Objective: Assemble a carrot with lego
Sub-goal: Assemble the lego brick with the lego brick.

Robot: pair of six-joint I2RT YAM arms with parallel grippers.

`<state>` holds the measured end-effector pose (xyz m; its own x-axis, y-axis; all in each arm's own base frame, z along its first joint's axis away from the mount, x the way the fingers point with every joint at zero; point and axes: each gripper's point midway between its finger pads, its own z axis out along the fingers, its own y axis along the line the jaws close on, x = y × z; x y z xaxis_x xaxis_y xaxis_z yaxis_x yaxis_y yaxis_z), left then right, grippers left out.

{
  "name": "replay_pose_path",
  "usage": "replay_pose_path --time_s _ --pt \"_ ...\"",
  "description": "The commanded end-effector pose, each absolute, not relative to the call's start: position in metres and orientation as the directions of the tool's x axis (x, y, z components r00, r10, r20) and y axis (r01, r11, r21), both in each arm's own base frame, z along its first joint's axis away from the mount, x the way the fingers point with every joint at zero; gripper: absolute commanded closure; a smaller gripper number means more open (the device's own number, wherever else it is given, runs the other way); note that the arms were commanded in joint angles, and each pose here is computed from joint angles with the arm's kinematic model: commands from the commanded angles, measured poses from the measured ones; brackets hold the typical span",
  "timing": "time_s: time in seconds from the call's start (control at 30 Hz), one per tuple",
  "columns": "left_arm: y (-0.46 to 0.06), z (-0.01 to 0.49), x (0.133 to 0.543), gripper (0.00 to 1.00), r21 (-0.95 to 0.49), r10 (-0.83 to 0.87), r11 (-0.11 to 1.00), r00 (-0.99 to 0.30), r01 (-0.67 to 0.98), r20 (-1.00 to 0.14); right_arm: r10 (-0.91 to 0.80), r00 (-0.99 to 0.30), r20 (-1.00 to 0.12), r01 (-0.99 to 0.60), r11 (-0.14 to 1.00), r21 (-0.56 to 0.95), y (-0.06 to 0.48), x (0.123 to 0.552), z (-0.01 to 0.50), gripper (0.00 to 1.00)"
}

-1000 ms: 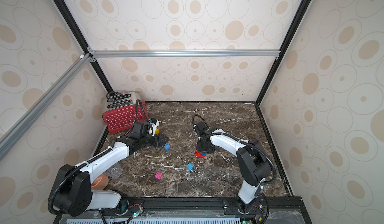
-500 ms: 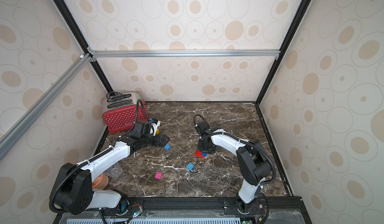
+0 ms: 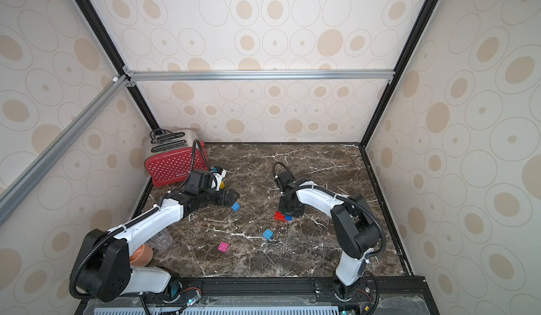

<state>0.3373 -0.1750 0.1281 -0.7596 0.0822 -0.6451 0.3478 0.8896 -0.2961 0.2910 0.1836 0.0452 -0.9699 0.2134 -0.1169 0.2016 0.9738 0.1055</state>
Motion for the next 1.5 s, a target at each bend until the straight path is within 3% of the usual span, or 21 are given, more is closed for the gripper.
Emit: replay_pose_path --time_s 0.0,0.23,0.4,0.63,1.2,1.47 --pt "-0.181 0.138 0.341 0.01 -0.282 0.106 0.881 -0.739 0.381 -0.665 0.209 -0.977 -0.04 0.21 0.977 -0.025 0.162 0.275 0.02 0.9" --pt "-0.18 0.135 0.34 0.01 -0.279 0.11 0.882 -0.744 0.379 -0.66 0.183 -0.983 -0.017 0.184 0.98 -0.075 0.155 0.275 0.019 0.95" --pt "-0.179 0.134 0.34 0.01 -0.277 0.109 0.885 -0.744 0.375 -0.659 0.227 -0.974 -0.002 0.227 0.973 -0.028 0.166 0.273 0.012 0.99" --pt "-0.178 0.133 0.34 0.01 -0.272 0.11 0.887 -0.744 0.372 -0.659 0.241 -0.969 -0.048 0.244 0.968 -0.059 0.176 0.267 0.011 1.0" --pt "-0.176 0.133 0.34 0.01 -0.265 0.105 0.893 -0.74 0.364 -0.664 0.234 -0.972 -0.028 0.235 0.97 -0.055 0.179 0.249 0.002 1.0" --pt "-0.178 0.133 0.34 0.01 -0.273 0.105 0.889 -0.743 0.369 -0.661 0.088 -0.996 0.009 0.087 0.994 -0.059 0.18 0.256 0.002 1.0"
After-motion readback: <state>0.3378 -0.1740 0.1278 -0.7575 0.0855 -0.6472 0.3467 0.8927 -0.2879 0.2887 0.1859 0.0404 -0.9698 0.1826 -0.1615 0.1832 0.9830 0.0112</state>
